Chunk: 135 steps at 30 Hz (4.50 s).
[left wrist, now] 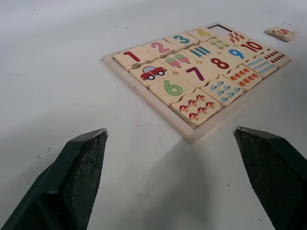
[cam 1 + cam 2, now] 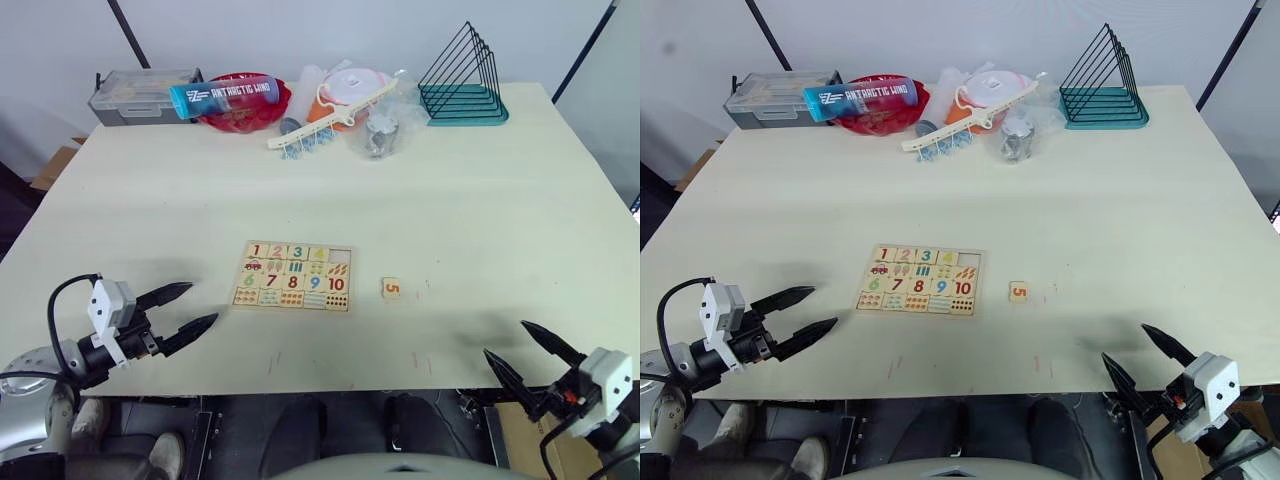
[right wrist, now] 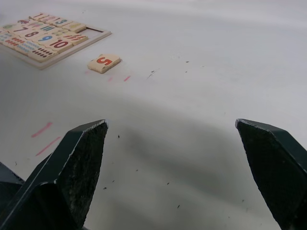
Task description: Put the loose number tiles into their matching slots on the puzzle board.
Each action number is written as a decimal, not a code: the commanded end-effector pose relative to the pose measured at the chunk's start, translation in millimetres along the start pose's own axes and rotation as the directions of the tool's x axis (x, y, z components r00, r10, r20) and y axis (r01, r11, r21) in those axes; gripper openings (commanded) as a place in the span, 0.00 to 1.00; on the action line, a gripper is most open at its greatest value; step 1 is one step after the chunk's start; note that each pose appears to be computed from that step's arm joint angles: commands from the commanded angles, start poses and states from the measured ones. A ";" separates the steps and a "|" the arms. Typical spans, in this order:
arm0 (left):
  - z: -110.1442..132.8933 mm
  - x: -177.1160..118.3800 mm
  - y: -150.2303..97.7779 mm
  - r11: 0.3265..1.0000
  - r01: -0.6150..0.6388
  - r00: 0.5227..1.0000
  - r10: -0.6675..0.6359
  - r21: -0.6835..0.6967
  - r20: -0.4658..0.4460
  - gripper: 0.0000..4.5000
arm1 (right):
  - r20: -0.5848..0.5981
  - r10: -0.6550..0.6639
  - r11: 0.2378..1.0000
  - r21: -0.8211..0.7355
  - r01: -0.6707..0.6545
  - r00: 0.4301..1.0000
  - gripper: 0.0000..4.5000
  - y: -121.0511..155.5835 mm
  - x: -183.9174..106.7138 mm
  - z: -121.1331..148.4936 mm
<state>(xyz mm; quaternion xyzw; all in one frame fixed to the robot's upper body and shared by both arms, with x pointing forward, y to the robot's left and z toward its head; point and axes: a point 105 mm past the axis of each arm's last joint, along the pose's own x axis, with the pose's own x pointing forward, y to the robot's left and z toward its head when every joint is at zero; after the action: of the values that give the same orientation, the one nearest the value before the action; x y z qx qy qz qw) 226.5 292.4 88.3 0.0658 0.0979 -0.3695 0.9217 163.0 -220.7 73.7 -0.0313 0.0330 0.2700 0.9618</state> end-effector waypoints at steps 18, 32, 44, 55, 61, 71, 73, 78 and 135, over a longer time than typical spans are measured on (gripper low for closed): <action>36.9 1.3 -7.4 0.953 0.250 0.967 -0.256 0.173 0.010 1.00 | 0.045 0.033 0.999 -0.001 -0.033 0.998 0.99 47.5 96.1 53.6; 47.1 -9.1 -2.3 0.912 0.359 0.931 -0.365 0.200 -0.004 1.00 | -0.128 0.009 1.000 0.016 -0.007 0.992 0.99 66.5 142.8 34.1; 52.4 -12.8 -11.8 0.884 0.414 0.906 -0.423 0.217 -0.007 1.00 | -0.169 -0.050 0.998 0.020 0.054 0.984 0.99 77.6 155.3 12.3; 48.7 -11.9 -20.9 0.862 0.447 0.890 -0.456 0.239 -0.022 1.00 | -0.189 -0.132 0.989 0.044 0.143 0.973 0.99 70.9 156.6 0.3; 47.3 -12.0 -22.4 0.862 0.450 0.889 -0.457 0.232 -0.023 1.00 | -0.200 -0.148 0.987 0.030 0.157 0.969 0.94 70.5 151.0 -3.2; 46.2 -11.8 -22.2 0.863 0.453 0.888 -0.459 0.226 -0.029 1.00 | -0.203 -0.160 0.986 0.021 0.168 0.966 0.63 67.7 148.7 -4.9; 46.1 -11.7 -22.1 0.862 0.453 0.888 -0.459 0.226 -0.029 1.00 | -0.203 -0.160 0.986 0.021 0.168 0.966 0.63 67.7 148.5 -5.1; 45.8 -12.1 -22.1 0.863 0.452 0.889 -0.458 0.224 -0.028 1.00 | -0.204 -0.162 0.985 0.021 0.170 0.965 0.63 67.5 147.9 -5.6; 43.1 -3.6 -31.5 0.976 0.148 0.979 -0.168 0.162 0.118 1.00 | -0.575 0.469 0.771 -0.103 -0.628 0.670 0.19 70.9 227.5 115.3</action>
<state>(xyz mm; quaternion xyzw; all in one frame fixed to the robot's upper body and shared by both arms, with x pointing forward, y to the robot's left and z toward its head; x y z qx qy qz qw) 207.3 263.0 119.2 0.0881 0.0304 -0.4600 0.8830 323.3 -37.8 155.7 -0.2239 0.2743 0.5292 0.7710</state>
